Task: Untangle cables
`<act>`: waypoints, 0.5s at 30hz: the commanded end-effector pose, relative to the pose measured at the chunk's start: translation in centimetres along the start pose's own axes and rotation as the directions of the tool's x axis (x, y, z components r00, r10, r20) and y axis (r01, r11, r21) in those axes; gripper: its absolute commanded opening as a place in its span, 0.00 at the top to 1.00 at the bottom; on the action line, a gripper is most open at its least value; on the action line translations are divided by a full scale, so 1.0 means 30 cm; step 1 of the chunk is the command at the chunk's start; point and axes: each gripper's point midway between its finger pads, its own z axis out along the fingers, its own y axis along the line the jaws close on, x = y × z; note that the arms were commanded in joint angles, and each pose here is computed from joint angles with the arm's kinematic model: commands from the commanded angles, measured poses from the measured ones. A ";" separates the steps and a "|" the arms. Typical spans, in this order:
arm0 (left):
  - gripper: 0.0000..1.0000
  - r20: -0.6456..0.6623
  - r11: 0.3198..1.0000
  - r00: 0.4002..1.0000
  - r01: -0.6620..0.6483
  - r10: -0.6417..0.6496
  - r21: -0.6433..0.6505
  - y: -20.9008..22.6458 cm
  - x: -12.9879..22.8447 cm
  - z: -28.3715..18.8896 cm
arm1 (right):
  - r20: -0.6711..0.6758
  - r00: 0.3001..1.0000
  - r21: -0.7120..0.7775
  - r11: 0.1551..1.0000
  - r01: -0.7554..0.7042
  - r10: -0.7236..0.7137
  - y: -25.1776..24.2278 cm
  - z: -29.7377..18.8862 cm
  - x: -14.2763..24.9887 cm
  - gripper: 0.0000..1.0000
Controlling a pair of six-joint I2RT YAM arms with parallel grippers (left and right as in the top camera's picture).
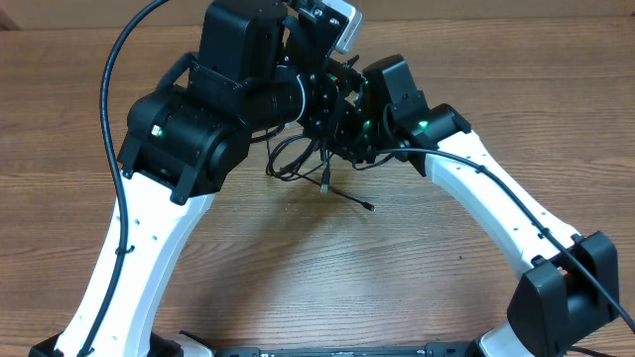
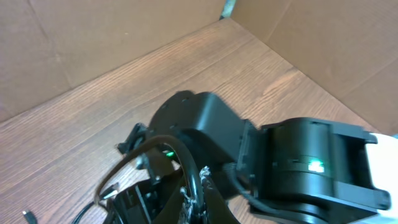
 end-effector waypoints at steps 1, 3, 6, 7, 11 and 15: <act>0.96 0.042 0.999 0.999 -0.002 -0.001 0.052 -0.048 -0.036 -0.049 | 0.008 1.000 0.007 1.000 -0.003 0.003 -0.004 0.009 0.000 0.77; 0.96 0.033 0.999 0.999 0.002 -0.004 0.050 -0.046 -0.028 -0.048 | 0.023 1.000 0.028 1.000 -0.004 0.004 -0.018 0.008 -0.007 0.87; 0.96 0.008 0.999 1.000 0.009 -0.010 0.037 -0.038 -0.007 -0.048 | 0.053 0.999 0.072 0.997 -0.009 0.006 -0.047 0.006 -0.021 0.93; 0.96 -0.002 1.000 1.000 0.008 -0.008 0.025 -0.030 0.002 -0.048 | 0.067 0.998 0.097 0.995 -0.016 0.010 -0.063 0.005 -0.027 0.96; 0.96 -0.040 0.990 0.998 0.040 -0.045 -0.135 0.088 0.042 -0.073 | 0.151 0.988 0.254 0.965 -0.060 0.022 -0.173 -0.019 -0.056 0.96; 0.96 -0.050 0.947 0.992 0.097 -0.118 -0.307 0.252 0.079 -0.145 | 0.266 0.964 0.465 0.875 -0.130 0.002 -0.328 -0.093 -0.097 0.96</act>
